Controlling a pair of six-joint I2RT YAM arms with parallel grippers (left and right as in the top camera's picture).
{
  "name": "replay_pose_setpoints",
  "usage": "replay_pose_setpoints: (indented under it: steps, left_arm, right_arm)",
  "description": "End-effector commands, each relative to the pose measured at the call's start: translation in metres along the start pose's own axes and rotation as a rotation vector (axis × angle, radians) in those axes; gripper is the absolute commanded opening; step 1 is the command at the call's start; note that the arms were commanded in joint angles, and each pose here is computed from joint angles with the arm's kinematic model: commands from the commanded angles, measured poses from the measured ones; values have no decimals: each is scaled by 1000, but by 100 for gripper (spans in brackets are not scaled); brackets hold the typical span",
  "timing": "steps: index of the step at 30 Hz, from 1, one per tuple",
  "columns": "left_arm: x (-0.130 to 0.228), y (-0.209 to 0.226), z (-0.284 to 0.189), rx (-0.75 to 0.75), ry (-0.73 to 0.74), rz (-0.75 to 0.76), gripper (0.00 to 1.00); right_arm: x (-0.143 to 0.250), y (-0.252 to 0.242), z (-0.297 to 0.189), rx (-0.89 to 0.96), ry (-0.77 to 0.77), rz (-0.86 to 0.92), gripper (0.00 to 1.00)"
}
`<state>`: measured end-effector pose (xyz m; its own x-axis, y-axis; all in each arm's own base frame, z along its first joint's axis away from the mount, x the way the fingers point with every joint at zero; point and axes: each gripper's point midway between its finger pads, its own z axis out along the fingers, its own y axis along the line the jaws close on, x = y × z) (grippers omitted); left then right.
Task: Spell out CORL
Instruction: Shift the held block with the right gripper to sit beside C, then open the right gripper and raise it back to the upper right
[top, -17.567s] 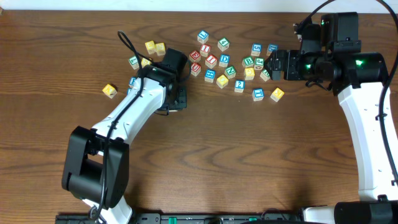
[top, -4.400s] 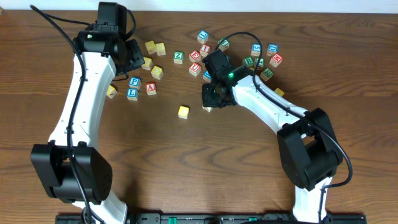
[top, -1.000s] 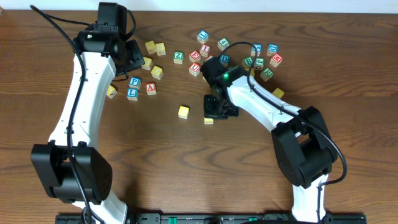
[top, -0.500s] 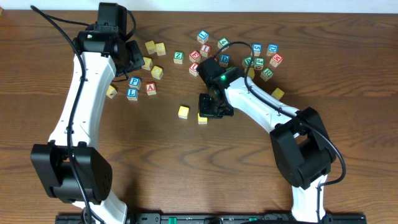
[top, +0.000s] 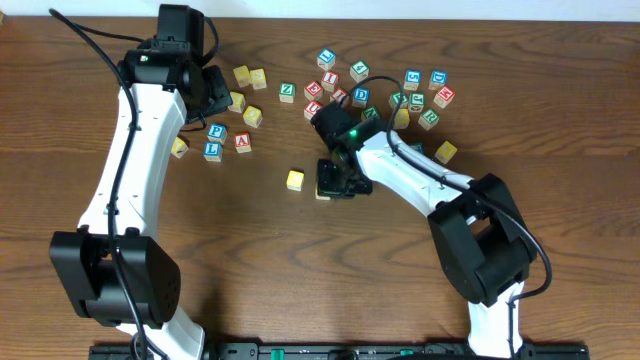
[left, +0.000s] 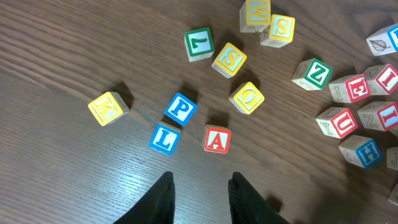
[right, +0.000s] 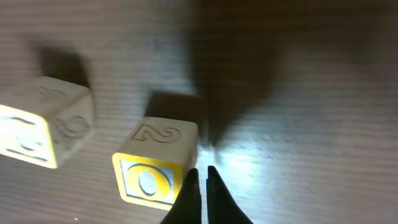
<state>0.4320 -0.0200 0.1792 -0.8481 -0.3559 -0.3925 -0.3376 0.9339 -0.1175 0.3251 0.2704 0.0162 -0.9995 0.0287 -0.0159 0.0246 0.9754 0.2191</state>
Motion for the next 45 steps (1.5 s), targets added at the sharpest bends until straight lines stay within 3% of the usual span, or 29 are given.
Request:
replay_pose_setpoints:
  steps: [1,29,39,45]
  left_arm:
    - [1,2,4,-14,8,14,29]
    - [2,3,4,-17,15,15,29]
    - [2,3,4,-17,15,64,29]
    - [0,2,-4,-8,-4,94,29]
  right_arm:
    - [0,3,9,-1,0,19,1]
    - [-23,15,8,-76,-55,-21,1]
    - [-56,7,-58,-44,-161,-138,2]
    - [-73,-18,-114,-5,-158,-194,18]
